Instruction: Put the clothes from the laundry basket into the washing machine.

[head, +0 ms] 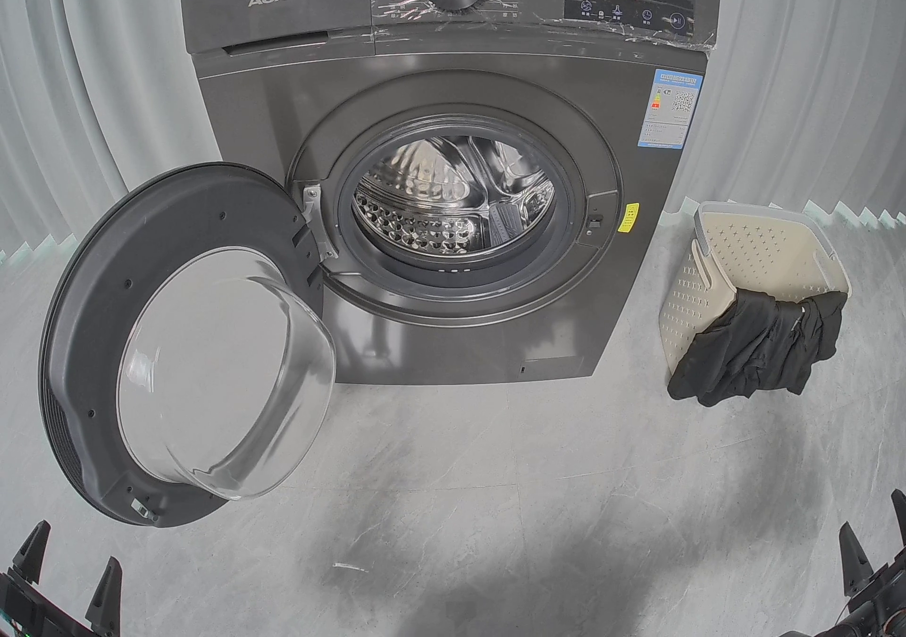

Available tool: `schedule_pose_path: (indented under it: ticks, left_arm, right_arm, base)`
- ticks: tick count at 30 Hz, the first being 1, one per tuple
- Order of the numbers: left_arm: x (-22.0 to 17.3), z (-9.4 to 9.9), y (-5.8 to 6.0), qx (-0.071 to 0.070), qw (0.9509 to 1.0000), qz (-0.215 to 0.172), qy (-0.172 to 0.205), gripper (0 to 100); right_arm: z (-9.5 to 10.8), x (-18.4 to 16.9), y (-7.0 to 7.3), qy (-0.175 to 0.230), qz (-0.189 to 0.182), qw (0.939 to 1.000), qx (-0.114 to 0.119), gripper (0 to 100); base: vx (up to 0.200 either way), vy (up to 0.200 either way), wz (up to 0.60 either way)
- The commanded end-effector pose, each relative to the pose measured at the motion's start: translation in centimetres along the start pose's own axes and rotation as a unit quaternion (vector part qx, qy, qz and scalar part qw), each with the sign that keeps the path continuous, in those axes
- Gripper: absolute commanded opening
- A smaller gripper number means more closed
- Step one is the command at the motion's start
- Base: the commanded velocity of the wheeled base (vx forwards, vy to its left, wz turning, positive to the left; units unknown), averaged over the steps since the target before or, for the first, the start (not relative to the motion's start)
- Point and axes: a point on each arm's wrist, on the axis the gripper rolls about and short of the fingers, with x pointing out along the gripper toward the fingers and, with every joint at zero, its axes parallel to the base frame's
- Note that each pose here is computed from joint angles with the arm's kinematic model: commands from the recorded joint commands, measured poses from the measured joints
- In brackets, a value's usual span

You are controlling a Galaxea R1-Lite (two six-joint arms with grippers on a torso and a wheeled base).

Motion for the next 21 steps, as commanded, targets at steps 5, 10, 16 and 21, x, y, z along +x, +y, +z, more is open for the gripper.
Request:
schedule_pose_path:
  ticks: [5, 10, 16, 21]
  left_arm:
    - [-0.01, -0.48, 0.01, -0.002, 1.0000, 0.001, 0.000, 100]
    - [0.00, -0.53, 0.01, -0.002, 1.0000, 0.001, 0.000, 100]
    - [0.00, -0.53, 0.01, -0.002, 1.0000, 0.001, 0.000, 100]
    - [0.00, -0.53, 0.02, -0.002, 1.0000, 0.002, 0.000, 100]
  right_arm:
    - [-0.50, 0.04, -0.01, 0.003, 0.000, 1.0000, 0.000, 100]
    - [-0.50, 0.04, -0.01, 0.003, 0.000, 1.0000, 0.000, 100]
    - [-0.50, 0.04, -0.01, 0.003, 0.000, 1.0000, 0.000, 100]
    - [-0.50, 0.04, -0.01, 0.003, 0.000, 1.0000, 0.000, 100]
  base:
    - [0.000, -0.200, 0.00]
    - [0.000, -0.200, 0.00]
    - [0.000, -0.033, 0.00]
    - [0.000, -0.040, 0.00]
